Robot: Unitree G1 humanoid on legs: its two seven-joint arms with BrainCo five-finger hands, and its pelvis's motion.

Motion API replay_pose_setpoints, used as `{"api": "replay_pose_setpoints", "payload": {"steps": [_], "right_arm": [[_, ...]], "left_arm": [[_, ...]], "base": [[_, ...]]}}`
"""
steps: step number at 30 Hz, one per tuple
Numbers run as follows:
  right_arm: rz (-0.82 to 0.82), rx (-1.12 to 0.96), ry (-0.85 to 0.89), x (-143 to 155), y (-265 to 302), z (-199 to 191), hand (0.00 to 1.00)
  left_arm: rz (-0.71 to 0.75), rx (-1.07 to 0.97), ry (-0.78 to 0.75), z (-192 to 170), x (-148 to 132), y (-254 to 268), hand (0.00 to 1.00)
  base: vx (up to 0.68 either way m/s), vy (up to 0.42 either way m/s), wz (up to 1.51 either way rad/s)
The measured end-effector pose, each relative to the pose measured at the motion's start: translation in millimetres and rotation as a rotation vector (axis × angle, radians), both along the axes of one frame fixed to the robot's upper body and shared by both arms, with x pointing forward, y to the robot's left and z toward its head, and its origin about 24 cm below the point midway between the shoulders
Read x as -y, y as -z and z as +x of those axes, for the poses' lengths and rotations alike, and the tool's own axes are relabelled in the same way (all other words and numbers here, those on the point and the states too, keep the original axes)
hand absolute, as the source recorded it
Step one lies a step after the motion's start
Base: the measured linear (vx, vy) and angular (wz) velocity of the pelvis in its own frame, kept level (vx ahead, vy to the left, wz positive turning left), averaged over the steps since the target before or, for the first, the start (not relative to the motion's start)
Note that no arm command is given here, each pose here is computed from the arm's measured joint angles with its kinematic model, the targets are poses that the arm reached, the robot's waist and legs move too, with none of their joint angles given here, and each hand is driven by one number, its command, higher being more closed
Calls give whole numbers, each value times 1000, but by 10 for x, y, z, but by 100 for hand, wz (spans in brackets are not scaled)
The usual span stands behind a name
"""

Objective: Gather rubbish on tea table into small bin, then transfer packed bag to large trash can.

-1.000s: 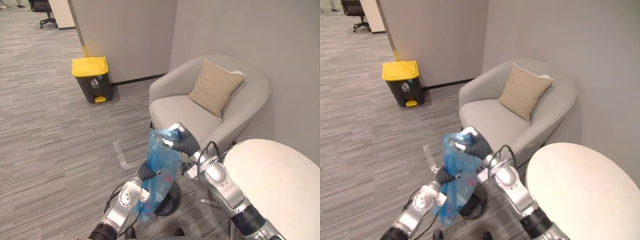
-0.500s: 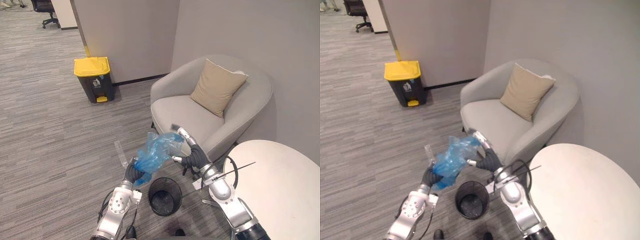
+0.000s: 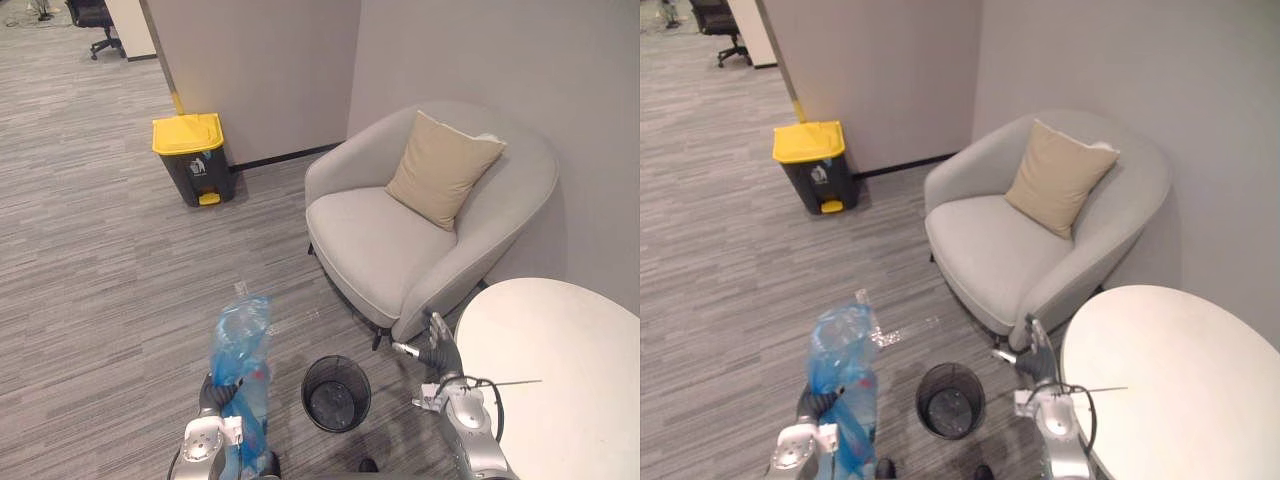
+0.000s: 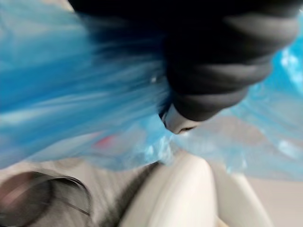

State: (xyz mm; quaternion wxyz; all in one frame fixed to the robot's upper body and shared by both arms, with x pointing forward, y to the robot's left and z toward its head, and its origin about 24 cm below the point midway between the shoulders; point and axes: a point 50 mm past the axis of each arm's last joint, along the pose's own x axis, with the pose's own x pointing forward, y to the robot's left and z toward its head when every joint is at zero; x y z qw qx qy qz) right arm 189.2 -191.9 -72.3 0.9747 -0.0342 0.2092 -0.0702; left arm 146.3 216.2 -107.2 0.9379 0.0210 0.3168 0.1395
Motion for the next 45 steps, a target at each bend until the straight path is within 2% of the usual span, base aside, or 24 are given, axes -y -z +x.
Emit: {"api": "replay_pose_setpoints", "payload": {"steps": [5,9,20,25,30,32,39,41,45], "right_arm": [[22,-286,21,26,475,-356,0],[21,-391,58,74,608,-408,0],[54,-415,63,-145,642,-423,0],[15,-292,77,-67,447,-101,0],[44,-334,129,-124,511,-204,0],[32,-338,155,-62,513,-225,0],[30,-404,209,57,604,-358,0],[57,-467,196,-45,693,-456,0],[64,-527,216,-28,762,-578,0]], "left_arm": [[-40,-150,-47,-291,-33,238,100],[-59,-173,-86,-313,-49,282,100],[-124,-84,-118,-80,123,206,100],[-188,-53,-119,17,365,186,100],[-218,-34,-69,124,551,154,100],[-219,-34,-48,131,586,150,100],[-210,-66,-31,138,581,186,100],[-149,-135,-5,3,424,266,100],[-97,-160,7,-32,277,277,100]], "base": [[64,-3,-12],[18,10,-22],[-39,-25,35],[-255,-174,30],[-263,-95,89],[-126,-57,71],[-142,142,66],[-40,222,33],[-21,182,33]]}}
